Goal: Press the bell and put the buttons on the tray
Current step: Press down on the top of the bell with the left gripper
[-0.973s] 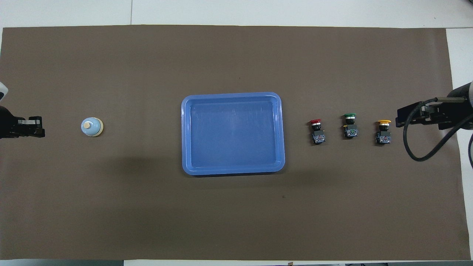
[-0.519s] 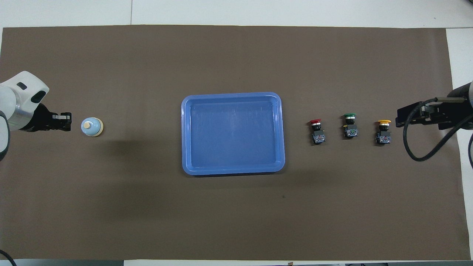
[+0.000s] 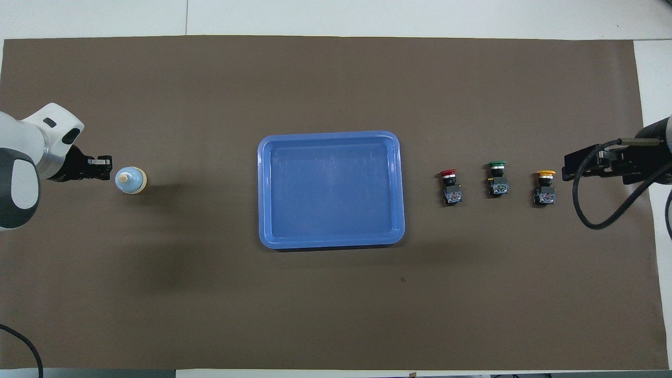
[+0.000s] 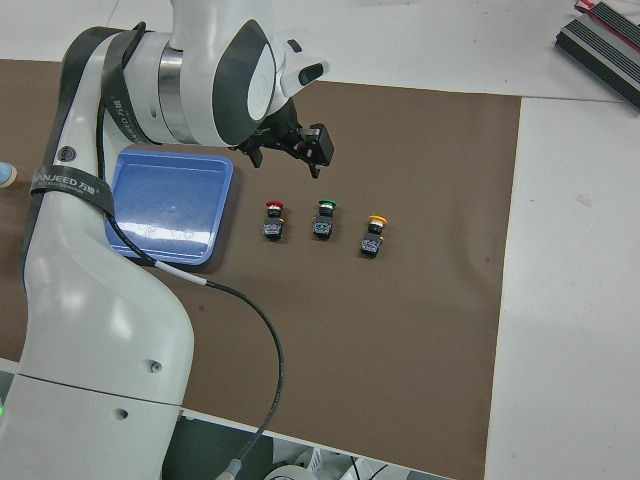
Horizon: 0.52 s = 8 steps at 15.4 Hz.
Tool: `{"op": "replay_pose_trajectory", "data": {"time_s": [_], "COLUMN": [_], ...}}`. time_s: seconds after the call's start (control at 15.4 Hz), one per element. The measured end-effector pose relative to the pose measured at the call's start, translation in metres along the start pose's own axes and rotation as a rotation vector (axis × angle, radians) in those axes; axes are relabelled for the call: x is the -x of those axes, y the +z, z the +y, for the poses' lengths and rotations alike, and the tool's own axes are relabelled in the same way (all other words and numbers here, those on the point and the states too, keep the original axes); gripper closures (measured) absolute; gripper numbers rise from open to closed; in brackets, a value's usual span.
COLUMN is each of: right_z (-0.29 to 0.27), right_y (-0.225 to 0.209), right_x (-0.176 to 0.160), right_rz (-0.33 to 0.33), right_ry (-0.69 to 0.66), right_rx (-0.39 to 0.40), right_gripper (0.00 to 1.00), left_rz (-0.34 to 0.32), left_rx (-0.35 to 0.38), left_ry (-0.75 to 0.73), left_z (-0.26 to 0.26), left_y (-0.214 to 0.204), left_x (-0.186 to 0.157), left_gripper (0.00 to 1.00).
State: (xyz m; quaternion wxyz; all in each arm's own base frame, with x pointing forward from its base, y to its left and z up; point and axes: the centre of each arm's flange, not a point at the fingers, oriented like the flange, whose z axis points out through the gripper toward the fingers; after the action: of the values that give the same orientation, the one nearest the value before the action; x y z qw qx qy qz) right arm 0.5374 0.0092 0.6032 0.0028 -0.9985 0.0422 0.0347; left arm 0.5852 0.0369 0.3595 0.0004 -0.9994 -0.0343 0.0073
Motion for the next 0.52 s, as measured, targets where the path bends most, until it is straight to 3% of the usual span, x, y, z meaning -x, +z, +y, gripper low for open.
{"op": "replay_pose_trajectory", "data": {"time_s": [0.52], "right_z": [0.000], "right_y": [0.000], "right_x": [0.000], "right_rz": [0.000], "right_ry": [0.000], "right_rx": [0.000], "right_gripper": [0.00], "left_rz": [-0.002], "left_rx": [-0.005], "left_ry": [0.029], "left_z": [0.014], "left_y": [0.021], "left_x": [0.000], "left_gripper": [0.99]}}
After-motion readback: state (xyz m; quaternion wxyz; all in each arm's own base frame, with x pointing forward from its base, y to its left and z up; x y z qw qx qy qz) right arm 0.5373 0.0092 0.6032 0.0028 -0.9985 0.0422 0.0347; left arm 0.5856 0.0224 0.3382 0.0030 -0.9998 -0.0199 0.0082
